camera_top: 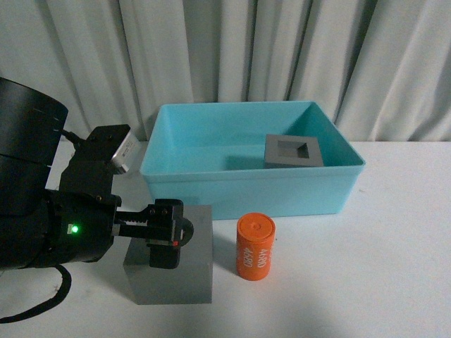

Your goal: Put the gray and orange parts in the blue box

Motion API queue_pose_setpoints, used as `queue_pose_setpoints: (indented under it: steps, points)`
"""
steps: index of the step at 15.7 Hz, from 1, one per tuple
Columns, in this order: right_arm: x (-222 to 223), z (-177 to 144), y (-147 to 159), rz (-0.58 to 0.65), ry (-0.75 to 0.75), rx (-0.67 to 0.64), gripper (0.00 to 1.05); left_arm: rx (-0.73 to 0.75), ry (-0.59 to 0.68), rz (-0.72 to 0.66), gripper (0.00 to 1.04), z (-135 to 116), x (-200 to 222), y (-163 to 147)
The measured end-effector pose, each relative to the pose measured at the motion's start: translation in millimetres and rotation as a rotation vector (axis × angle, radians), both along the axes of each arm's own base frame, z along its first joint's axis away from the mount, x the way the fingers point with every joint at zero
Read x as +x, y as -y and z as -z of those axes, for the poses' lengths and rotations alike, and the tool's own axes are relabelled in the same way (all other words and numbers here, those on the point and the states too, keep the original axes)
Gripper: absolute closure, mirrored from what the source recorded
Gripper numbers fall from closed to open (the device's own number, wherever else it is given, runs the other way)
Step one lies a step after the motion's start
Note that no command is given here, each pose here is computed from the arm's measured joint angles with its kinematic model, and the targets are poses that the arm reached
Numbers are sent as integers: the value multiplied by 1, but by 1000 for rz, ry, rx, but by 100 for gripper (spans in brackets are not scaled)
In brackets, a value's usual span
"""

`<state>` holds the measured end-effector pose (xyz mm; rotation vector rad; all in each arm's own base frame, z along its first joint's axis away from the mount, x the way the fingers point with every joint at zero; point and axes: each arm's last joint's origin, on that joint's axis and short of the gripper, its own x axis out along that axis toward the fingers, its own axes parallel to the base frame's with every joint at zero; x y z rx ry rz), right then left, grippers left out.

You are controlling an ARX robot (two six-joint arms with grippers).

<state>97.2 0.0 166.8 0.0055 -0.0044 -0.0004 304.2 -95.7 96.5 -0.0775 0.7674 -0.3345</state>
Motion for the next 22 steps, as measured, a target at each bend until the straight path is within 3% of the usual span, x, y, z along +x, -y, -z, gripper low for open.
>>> queue_pose_setpoints:
  steps: [5, 8, 9, 10, 13, 16, 19, 22]
  points:
    - [0, 0, 0, 0, 0, 0, 6, 2, -17, 4, 8, 9, 6, 1]
    - [0, 0, 0, 0, 0, 0, 6, -1, -18, 7, 34, 9, 6, 1]
    - [0, 0, 0, 0, 0, 0, 6, -2, -22, -3, 68, 5, 0, -3]
    - [0, 0, 0, 0, 0, 0, 6, 0, -39, -50, 83, -17, -16, -17]
    - [0, 0, 0, 0, 0, 0, 6, -69, 44, -145, 84, -73, -33, -35]
    - [0, 0, 0, 0, 1, 0, 6, -130, 177, -157, 84, -126, -25, -36]
    - [0, 0, 0, 0, 0, 0, 6, -139, 234, -147, 84, -142, 4, -24]
    - [0, 0, 0, 0, 0, 0, 6, -139, 240, -137, 84, -142, 15, -17]
